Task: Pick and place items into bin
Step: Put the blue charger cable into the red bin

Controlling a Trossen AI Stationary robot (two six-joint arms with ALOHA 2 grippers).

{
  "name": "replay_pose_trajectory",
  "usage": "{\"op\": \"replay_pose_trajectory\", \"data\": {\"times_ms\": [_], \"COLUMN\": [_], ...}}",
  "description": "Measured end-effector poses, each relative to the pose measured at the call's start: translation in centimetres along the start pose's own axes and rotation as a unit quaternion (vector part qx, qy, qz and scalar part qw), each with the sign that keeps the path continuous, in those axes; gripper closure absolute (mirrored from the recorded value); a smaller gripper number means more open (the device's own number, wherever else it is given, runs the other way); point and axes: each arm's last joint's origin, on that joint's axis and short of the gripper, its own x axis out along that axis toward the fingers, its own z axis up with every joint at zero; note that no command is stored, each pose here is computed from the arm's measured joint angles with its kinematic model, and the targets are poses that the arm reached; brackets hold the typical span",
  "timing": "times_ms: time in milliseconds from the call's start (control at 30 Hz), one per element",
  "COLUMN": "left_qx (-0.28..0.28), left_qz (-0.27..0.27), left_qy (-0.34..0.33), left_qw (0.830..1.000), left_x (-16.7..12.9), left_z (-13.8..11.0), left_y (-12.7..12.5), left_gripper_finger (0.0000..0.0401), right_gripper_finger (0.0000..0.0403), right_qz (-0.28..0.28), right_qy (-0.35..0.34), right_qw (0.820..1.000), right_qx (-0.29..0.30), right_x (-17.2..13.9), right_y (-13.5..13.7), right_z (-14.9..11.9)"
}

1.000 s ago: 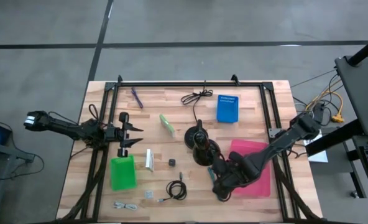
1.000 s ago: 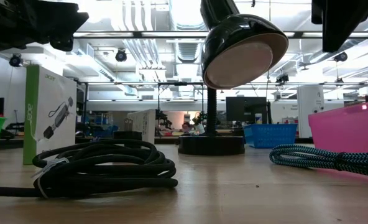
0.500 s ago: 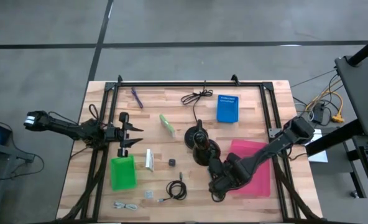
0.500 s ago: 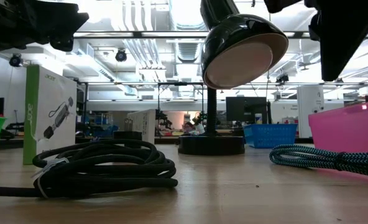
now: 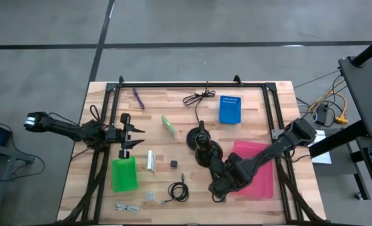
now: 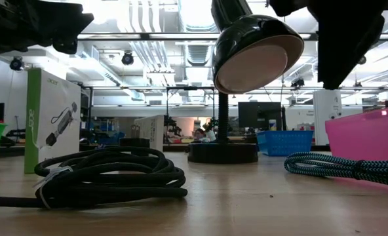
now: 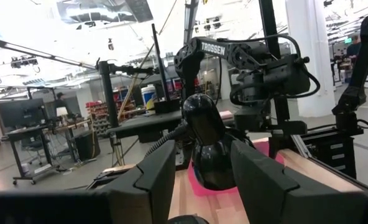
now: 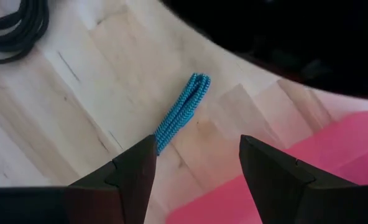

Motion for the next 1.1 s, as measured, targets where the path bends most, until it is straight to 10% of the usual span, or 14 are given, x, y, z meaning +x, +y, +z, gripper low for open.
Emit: {"op": "replay_pose_trajectory", "data": {"times_ms": [1100], "left_qx": [0.001], "left_qz": [0.0], "left_qy": [0.001], "left_qw": [1.0], "left_x": [0.0], "left_z": [0.0], "left_y": [0.0], "left_gripper_finger": [0.026], "right_gripper_finger": [0.0186], "right_qz": [0.068], "right_qy": [0.025], "right_qw": [0.996], "right_qx": [0.042], "right_x": [2.0], "right_y": [0.9], "right_z": [-0.7]}}
